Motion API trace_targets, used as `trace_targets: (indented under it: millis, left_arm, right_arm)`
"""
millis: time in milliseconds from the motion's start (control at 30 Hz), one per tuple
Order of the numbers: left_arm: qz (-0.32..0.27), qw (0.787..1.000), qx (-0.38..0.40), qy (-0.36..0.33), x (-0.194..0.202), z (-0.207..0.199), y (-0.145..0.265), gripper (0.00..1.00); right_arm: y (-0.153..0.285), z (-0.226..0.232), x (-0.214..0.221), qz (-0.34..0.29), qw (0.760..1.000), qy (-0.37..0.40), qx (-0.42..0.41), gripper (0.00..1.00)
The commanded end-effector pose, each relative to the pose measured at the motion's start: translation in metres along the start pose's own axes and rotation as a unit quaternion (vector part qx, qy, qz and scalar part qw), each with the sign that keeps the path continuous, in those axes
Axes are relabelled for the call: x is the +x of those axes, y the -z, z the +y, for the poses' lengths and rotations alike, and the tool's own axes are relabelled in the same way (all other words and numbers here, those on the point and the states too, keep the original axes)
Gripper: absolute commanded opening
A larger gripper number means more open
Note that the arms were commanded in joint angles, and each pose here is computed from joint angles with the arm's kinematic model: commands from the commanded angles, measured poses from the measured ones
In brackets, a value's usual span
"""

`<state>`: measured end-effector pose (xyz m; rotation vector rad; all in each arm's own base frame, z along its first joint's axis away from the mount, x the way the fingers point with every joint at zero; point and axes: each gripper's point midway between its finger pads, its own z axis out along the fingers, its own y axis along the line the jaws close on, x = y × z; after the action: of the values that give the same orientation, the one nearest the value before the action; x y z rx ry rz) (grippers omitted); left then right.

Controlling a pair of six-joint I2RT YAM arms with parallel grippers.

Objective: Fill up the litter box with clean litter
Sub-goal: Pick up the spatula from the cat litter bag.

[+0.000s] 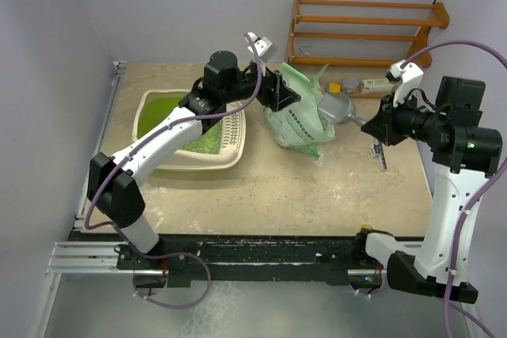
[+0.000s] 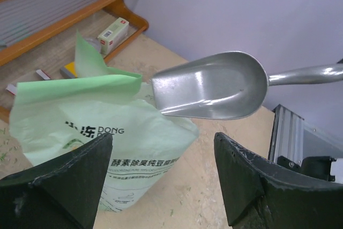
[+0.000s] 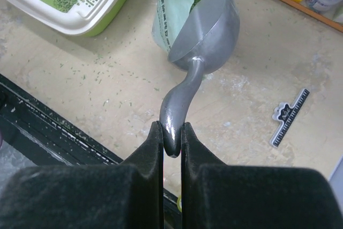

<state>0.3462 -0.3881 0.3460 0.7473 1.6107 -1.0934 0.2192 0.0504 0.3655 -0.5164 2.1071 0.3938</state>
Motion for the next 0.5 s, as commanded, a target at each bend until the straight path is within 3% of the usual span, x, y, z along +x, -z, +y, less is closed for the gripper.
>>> trace_targets:
  millis: [0, 300, 467]
  left_arm:
    - [-0.042, 0.999, 0.023, 0.011, -0.024, 0.000, 0.000, 0.74]
    - [-0.066, 0.993, 0.083, 0.054, -0.043, 0.006, 0.002, 0.74]
    - [-0.091, 0.984, 0.134, 0.078, -0.056, 0.002, 0.008, 0.74]
  right_arm:
    - [0.012, 0.004, -0.026, -0.047, 0.998, 0.035, 0.003, 0.00]
    - [0.043, 0.041, -0.071, -0.131, 0.987, 0.080, -0.052, 0.00]
    - [0.047, 0.051, -0.081, -0.145, 0.983, 0.081, -0.078, 0.00]
